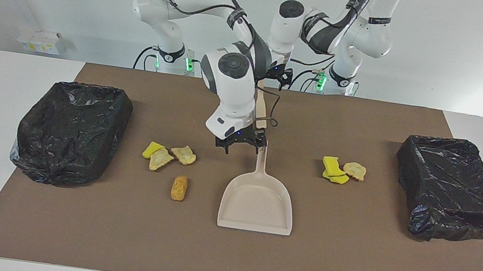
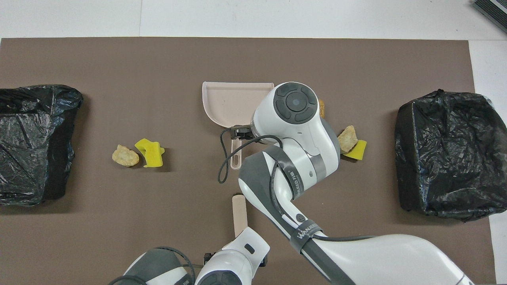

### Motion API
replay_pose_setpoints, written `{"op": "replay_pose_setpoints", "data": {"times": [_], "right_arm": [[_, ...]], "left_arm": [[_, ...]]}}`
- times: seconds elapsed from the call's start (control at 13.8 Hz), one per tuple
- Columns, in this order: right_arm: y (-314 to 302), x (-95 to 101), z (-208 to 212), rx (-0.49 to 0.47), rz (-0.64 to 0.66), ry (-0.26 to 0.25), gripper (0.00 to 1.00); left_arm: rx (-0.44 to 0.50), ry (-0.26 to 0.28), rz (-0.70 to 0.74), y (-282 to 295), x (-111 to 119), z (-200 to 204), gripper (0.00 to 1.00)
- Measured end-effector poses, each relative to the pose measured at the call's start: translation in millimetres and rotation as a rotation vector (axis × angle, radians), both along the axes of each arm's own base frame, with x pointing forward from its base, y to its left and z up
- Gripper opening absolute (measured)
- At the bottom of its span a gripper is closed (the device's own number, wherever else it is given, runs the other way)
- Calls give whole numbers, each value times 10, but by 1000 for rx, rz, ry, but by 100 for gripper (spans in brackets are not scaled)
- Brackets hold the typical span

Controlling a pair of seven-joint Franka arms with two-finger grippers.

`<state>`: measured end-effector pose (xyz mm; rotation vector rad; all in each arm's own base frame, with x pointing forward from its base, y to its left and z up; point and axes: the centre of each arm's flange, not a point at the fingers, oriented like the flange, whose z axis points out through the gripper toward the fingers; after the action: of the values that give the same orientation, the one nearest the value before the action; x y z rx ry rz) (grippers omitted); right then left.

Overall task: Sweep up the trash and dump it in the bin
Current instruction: 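Reach the right gripper to the dustpan handle and grasp it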

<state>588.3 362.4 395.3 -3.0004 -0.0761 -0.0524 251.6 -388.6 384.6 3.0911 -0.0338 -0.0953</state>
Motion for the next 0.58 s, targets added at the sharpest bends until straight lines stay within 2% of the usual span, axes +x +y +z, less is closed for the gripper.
{"op": "replay_pose_setpoints", "data": {"times": [0.22, 0.51, 0.58], "right_arm": [[261, -28, -192, -20, 11, -3, 100], [489, -139, -286, -69, 10, -30, 92], [537, -163, -279, -68, 20, -40, 82]], "left_arm": [[23, 19, -19, -141, -132, -270, 100], [49, 34, -38, -164, -288, -407, 100], [50, 37, -38, -171, -320, -421, 100]]}}
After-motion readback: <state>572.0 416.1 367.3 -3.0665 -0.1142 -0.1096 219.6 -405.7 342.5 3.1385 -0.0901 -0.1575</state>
